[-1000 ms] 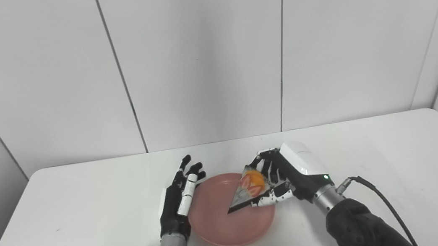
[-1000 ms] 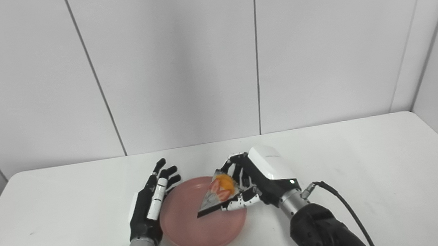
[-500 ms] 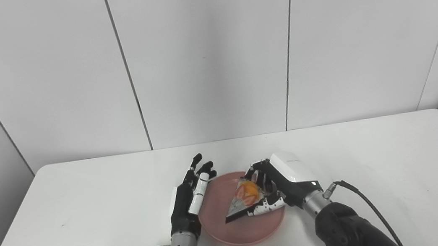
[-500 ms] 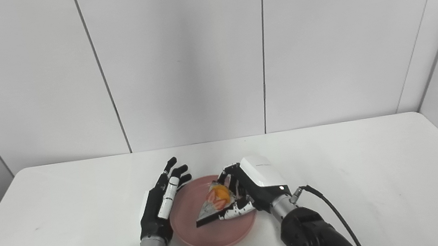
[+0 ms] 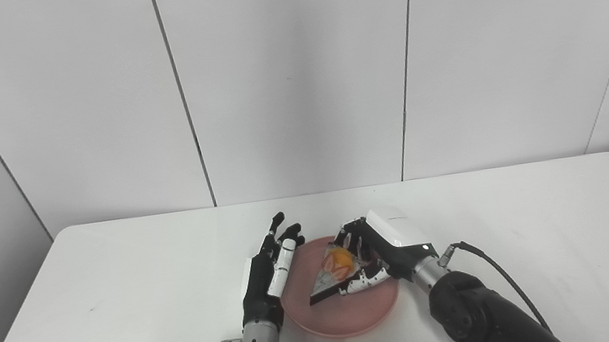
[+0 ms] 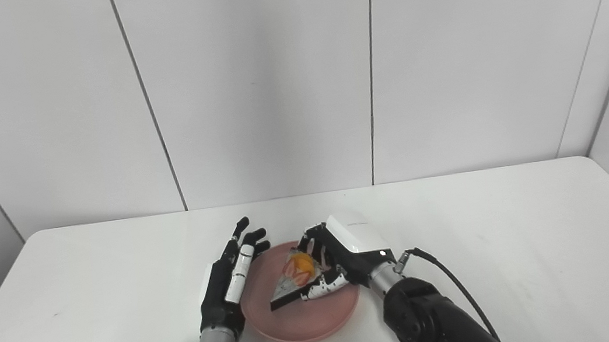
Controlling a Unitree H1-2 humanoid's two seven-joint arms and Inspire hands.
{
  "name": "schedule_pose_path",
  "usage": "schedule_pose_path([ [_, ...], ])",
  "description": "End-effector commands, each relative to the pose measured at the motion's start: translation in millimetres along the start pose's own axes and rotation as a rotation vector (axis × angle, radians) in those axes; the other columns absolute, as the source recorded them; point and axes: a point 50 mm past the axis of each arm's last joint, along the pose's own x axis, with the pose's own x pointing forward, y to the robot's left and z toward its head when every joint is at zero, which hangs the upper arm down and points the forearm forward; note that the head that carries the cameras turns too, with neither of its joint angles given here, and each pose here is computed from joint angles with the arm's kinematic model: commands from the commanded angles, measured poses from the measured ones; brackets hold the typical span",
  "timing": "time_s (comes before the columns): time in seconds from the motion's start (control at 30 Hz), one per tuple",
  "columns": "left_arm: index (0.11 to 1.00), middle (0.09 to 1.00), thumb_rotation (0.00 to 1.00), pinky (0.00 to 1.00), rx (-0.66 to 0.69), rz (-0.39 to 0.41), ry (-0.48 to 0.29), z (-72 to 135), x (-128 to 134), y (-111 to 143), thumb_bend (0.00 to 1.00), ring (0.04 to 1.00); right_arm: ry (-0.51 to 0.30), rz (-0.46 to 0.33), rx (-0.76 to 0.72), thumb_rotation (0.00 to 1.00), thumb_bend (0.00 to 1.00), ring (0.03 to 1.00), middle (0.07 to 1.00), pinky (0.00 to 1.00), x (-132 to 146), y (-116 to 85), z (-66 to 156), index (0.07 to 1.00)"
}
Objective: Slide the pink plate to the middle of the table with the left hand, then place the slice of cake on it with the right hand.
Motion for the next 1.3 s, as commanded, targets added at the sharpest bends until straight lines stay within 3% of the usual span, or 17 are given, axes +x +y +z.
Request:
schedule_pose_path([
  [0.0,0.913,0.892,0.81,0.87,-0.008,-0.014,0.108,-30,-22,-10,0.65,0.868,-0.092,0.016,-0.006,0.38,0.68,0.378,0.458,0.31,8,-7,13,0.535],
  [0.03,0.911,0.896,0.81,0.87,-0.016,-0.015,0.110,-31,-22,-10,0.66,0.891,-0.098,0.025,-0.015,0.55,0.83,0.422,0.501,0.35,7,-7,12,0.593],
  [0.13,0.911,0.853,0.79,0.84,-0.034,-0.018,0.114,-31,-21,-9,0.69,0.876,-0.117,0.048,-0.036,0.72,0.97,0.566,0.624,0.50,3,-8,9,0.687],
  [0.2,0.914,0.850,0.78,0.81,-0.038,-0.020,0.115,-31,-20,-9,0.69,0.864,-0.124,0.056,-0.044,0.76,0.99,0.674,0.707,0.62,2,-9,10,0.726],
  [0.3,0.918,0.852,0.77,0.81,-0.049,-0.020,0.116,-30,-20,-8,0.68,0.859,-0.135,0.060,-0.062,0.78,1.00,0.745,0.770,0.69,0,-13,12,0.749],
  [0.53,0.911,0.842,0.76,0.78,-0.061,-0.022,0.112,-30,-21,-4,0.68,0.843,-0.175,0.027,-0.073,0.81,1.00,0.799,0.818,0.71,-8,-21,17,0.767],
  [0.63,0.908,0.857,0.78,0.80,-0.045,-0.023,0.111,-30,-21,-4,0.69,0.857,-0.191,-0.008,-0.063,0.89,0.95,0.787,0.811,0.69,-14,-24,17,0.768],
  [0.73,0.906,0.861,0.79,0.81,-0.042,-0.022,0.105,-30,-21,-3,0.66,0.835,-0.191,-0.070,-0.027,0.99,0.86,0.773,0.802,0.66,-23,-27,16,0.768],
  [0.9,0.899,0.845,0.77,0.79,-0.047,-0.008,0.097,-30,-20,-1,0.65,0.809,-0.182,-0.240,0.096,1.00,0.81,0.748,0.780,0.63,-36,-26,3,0.755],
  [1.03,0.898,0.845,0.77,0.78,-0.051,-0.003,0.093,-29,-20,2,0.66,0.816,-0.109,-0.376,0.235,1.00,0.76,0.757,0.784,0.65,-48,-16,-12,0.767],
  [1.27,0.903,0.845,0.76,0.76,-0.052,-0.002,0.091,-28,-20,5,0.66,0.815,-0.081,-0.478,0.313,1.00,0.70,0.751,0.788,0.67,-58,-4,-24,0.772],
])
